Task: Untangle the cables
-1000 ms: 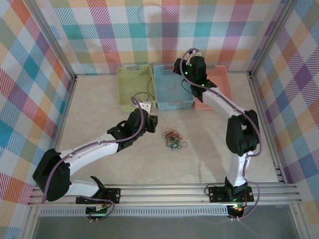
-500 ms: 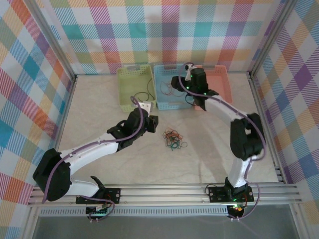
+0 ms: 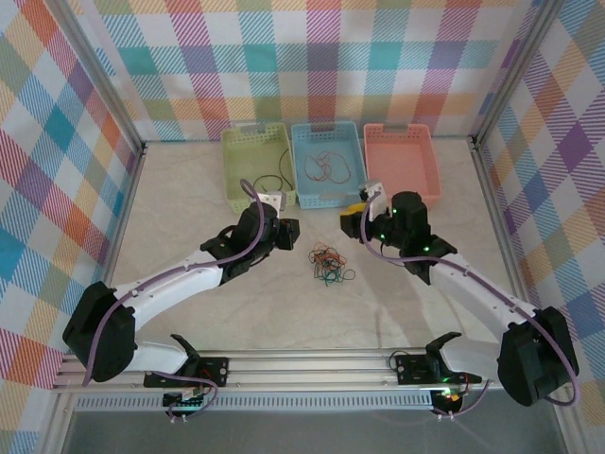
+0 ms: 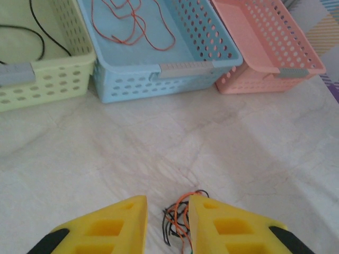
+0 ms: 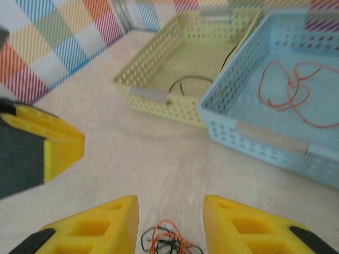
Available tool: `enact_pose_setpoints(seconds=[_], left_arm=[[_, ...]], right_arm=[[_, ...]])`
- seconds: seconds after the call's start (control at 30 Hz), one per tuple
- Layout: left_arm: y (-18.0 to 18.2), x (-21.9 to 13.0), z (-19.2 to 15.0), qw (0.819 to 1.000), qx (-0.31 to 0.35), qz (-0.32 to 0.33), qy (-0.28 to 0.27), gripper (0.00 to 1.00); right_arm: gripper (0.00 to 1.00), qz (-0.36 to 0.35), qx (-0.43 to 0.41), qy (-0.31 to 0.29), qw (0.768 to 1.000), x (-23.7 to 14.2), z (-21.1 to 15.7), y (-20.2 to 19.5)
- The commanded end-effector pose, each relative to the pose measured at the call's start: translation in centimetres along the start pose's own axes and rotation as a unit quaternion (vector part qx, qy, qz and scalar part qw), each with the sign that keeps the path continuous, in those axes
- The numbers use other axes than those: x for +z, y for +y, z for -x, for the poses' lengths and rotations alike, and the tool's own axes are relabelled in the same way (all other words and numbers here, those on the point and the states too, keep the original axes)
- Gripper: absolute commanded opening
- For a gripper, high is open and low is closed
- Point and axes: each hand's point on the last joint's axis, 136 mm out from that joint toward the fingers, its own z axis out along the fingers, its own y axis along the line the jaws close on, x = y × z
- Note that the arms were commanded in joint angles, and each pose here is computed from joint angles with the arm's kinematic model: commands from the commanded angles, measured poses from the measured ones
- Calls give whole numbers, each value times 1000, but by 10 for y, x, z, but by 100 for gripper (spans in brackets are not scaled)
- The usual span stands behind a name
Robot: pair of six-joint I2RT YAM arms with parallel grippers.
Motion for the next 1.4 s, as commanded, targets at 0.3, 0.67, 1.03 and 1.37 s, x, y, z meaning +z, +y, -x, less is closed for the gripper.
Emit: enact_pose_setpoints(seconds=[0.3, 0.67, 1.03, 1.37], left_arm=[[-14, -14, -15, 997, -34, -57, 37, 29], [-3, -15, -15, 999, -30, -29, 33, 29], [1, -19, -12, 999, -26, -18, 28, 28], [1, -16, -14, 999, -26, -16, 33, 28]], right_arm=[[39, 96, -38, 169, 980, 32, -58, 38], [50, 134, -137, 300, 935, 18, -111, 48], [47, 85, -153, 374, 911, 29, -140, 29], [44, 42, -161, 334, 928, 34, -123, 19]])
